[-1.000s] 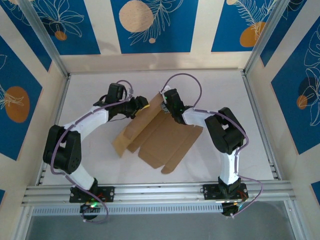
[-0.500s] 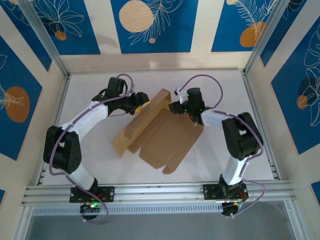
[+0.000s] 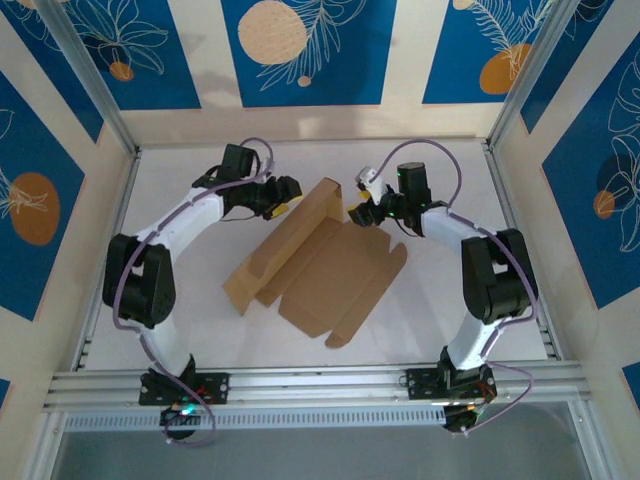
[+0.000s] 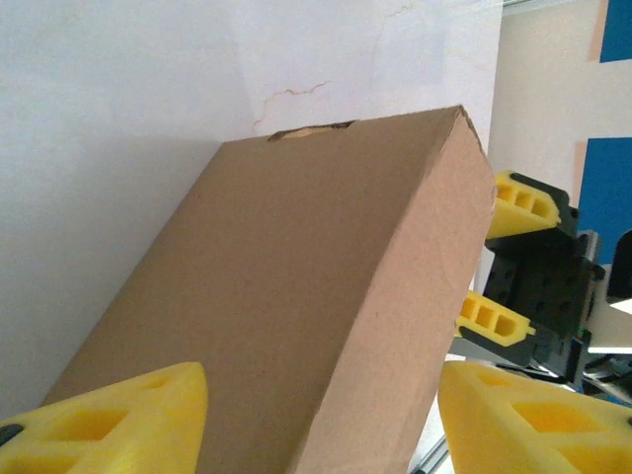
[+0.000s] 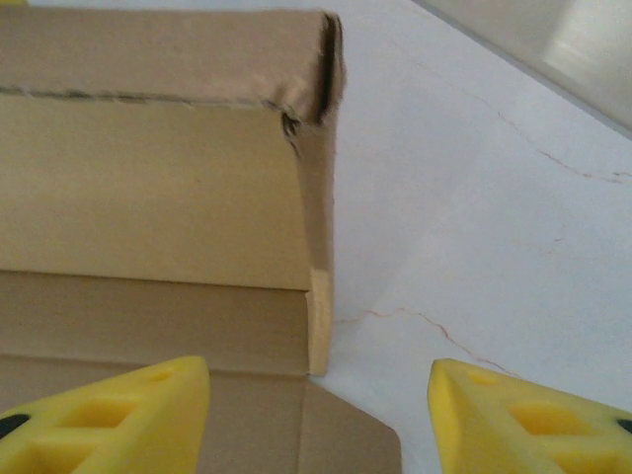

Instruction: Fold the paper box

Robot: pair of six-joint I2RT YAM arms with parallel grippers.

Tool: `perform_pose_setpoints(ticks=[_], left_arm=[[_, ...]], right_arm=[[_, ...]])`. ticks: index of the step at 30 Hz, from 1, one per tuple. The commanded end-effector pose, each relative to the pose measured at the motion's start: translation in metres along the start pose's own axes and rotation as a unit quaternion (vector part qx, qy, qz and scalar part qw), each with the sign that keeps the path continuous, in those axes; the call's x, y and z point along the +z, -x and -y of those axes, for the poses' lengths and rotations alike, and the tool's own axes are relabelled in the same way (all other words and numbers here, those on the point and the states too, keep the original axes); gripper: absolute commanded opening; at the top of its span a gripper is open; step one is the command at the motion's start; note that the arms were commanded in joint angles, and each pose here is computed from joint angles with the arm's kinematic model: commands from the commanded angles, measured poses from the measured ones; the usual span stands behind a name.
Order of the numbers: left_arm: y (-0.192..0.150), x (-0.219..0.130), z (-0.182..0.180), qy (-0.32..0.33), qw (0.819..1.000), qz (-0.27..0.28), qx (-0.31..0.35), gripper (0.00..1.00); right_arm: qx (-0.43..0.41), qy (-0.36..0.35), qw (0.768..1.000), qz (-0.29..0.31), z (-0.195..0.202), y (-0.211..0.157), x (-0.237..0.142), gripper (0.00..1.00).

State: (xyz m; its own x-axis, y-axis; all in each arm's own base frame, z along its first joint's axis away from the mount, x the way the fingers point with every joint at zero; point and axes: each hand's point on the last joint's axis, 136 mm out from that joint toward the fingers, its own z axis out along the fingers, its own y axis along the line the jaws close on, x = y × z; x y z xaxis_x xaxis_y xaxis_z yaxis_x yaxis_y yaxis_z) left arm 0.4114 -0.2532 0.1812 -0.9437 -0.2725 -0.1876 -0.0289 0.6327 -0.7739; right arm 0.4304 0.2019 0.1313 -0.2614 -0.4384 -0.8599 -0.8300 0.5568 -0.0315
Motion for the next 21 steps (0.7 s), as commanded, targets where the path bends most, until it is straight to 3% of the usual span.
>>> perform_pose_setpoints(ticks=[1,13,18,21], left_arm=[[0.006,0.003,0.009,-0.02,1.0,-0.014,0.017,0.63],[0.015,0.026,0.011,-0.047,0.998,-0.036,0.011,0.62],[0.015,0.028,0.015,-0.062,0.997,-0.041,0.01,0.6],[0.013,0.031,0.014,-0.062,0.997,-0.044,0.011,0.59]], right_arm=[[-0.034,0.031,0.999,0.02,-0.001,0.006,0.013,0.62],[-0.066,0.054,0.996,0.0,0.001,0.015,0.054,0.6],[-0.08,0.049,0.995,-0.028,0.004,0.007,0.071,0.53],[-0.081,0.044,0.995,-0.036,0.005,0.006,0.077,0.4]])
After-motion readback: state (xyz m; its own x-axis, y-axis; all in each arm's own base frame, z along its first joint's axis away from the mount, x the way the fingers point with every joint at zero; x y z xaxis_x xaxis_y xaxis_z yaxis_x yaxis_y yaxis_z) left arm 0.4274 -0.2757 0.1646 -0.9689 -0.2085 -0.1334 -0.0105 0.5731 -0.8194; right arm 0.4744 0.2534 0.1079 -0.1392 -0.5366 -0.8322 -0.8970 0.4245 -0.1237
